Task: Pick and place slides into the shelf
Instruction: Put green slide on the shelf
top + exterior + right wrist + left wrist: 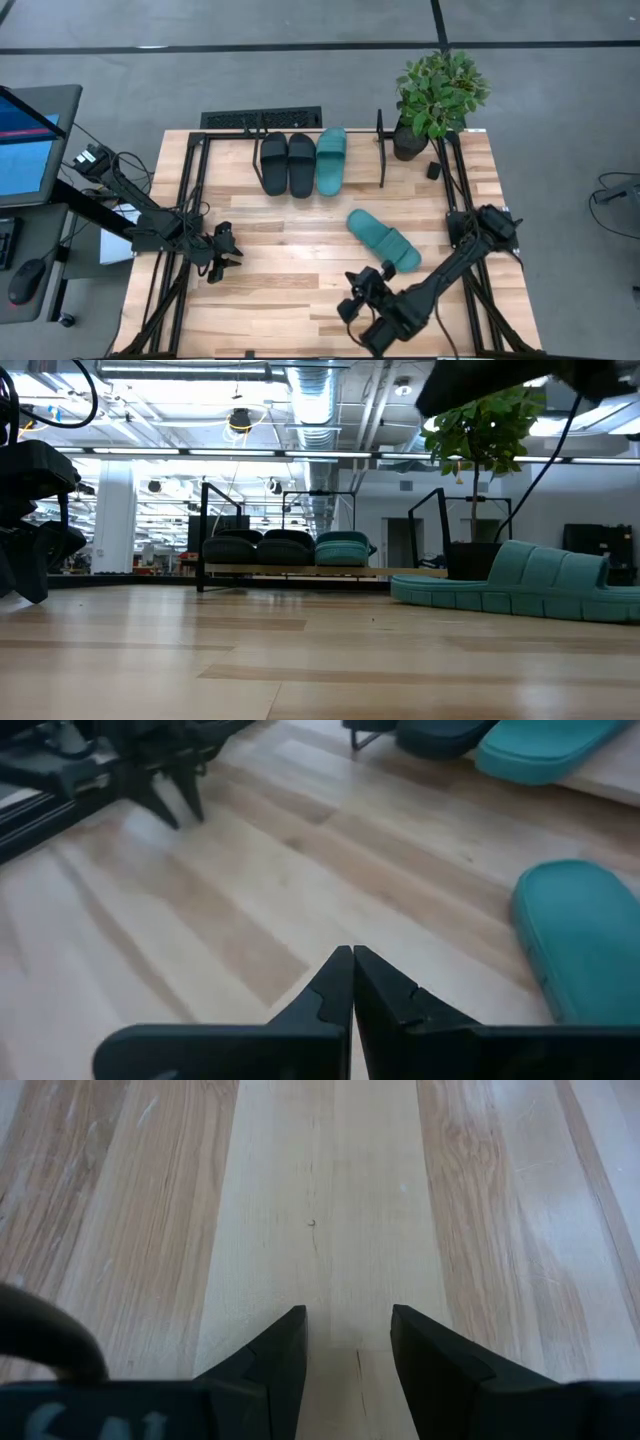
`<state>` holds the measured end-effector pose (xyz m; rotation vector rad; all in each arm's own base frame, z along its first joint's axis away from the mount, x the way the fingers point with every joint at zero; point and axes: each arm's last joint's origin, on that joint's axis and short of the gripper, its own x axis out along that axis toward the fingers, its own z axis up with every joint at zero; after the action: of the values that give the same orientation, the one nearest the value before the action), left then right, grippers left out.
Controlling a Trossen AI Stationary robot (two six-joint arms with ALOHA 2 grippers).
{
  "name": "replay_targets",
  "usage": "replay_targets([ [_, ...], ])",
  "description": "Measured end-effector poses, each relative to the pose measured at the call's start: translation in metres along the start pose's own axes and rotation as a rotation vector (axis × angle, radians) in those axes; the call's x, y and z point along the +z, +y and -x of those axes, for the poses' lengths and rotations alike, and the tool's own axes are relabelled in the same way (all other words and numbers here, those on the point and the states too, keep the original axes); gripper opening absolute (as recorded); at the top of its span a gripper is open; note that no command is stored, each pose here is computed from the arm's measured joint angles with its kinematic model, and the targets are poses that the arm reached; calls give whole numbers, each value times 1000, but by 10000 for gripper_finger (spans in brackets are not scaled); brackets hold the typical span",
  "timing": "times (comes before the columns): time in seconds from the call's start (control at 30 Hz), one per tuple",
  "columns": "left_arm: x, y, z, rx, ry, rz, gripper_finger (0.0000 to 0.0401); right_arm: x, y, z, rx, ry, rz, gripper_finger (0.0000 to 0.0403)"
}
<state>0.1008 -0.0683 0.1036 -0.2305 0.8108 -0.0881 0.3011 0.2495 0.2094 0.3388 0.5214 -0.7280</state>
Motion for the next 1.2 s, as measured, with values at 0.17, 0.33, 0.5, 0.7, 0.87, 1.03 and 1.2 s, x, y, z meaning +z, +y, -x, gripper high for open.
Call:
replay_targets([
  [0.17,0,0,0,0,0,0,135,5,-7,-19,-54,-1,6,3],
  [0.33,0,0,0,0,0,0,135,12,-12,-37,-93,-7,-45,3],
  [0.5,0,0,0,0,0,0,135,22,-11,-54,-99,-15,-108,3],
  [0.7,0,0,0,0,0,0,135,28,-3,-62,-42,28,-139,3],
  [0.87,0,0,0,0,0,0,135,29,0,-64,-3,100,-71,3],
  [1.03,0,0,0,0,0,0,135,32,-2,-70,-5,137,-61,3],
  [1.2,0,0,0,0,0,0,135,38,-5,-79,-27,139,-103,3],
])
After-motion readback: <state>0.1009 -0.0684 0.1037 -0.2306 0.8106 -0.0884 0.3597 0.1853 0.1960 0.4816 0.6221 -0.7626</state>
